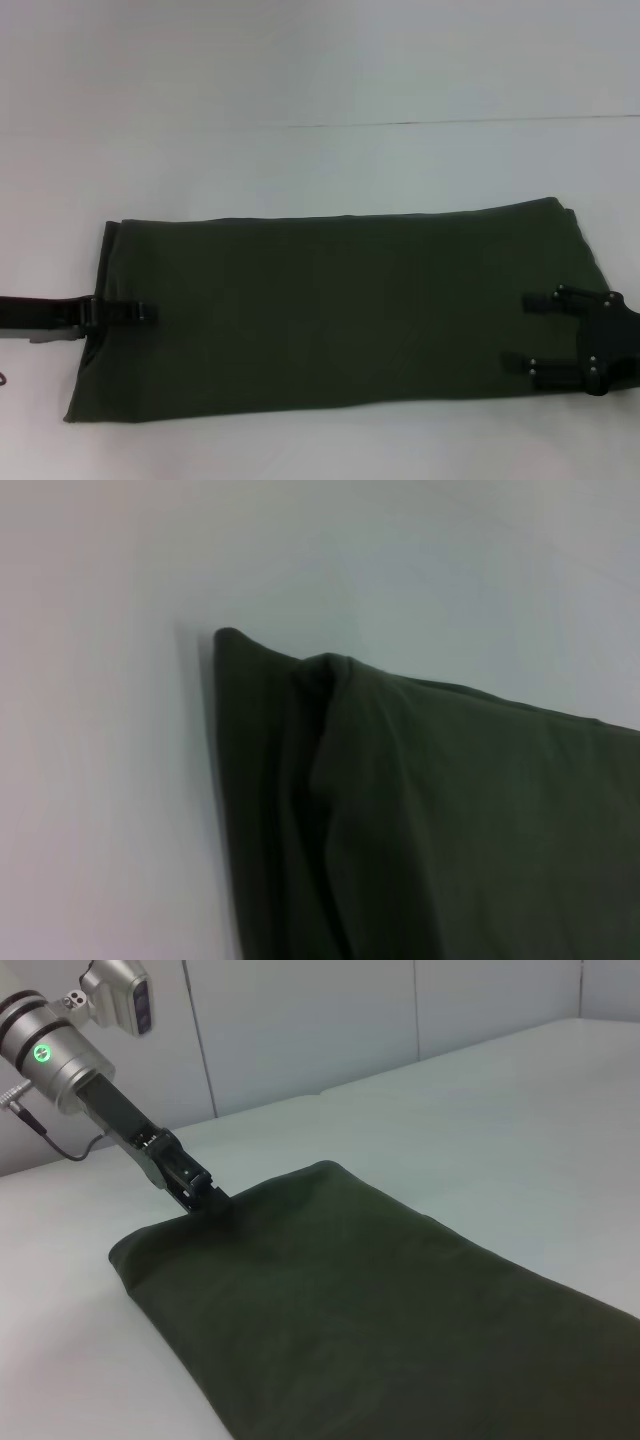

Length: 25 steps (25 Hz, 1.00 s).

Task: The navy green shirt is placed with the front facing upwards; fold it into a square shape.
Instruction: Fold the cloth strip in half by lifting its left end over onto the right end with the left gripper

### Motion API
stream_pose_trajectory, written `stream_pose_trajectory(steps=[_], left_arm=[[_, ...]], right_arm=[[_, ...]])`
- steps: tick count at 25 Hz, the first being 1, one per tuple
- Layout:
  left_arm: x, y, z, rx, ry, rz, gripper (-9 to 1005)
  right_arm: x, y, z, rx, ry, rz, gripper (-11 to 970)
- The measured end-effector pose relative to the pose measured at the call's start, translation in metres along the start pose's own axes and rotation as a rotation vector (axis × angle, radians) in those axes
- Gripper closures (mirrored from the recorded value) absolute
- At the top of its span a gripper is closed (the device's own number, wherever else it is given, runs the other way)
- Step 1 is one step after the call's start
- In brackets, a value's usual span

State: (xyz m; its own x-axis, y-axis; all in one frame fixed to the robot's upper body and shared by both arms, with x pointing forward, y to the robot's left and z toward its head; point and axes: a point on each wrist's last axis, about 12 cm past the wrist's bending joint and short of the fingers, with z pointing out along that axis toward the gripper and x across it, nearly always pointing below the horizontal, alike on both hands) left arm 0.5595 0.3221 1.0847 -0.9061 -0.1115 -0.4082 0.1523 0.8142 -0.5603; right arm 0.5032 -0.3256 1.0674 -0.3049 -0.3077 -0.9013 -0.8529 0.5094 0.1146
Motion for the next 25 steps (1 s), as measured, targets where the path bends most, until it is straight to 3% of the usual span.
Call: stream_pose_trajectory(steps=[25], left_arm=[[-0.001, -0.012, 0.014, 0.057, 0.04, 0.0, 133]], right_arm=[[0.002, -0.001, 0.002, 0.014, 0.005, 0.011, 45]])
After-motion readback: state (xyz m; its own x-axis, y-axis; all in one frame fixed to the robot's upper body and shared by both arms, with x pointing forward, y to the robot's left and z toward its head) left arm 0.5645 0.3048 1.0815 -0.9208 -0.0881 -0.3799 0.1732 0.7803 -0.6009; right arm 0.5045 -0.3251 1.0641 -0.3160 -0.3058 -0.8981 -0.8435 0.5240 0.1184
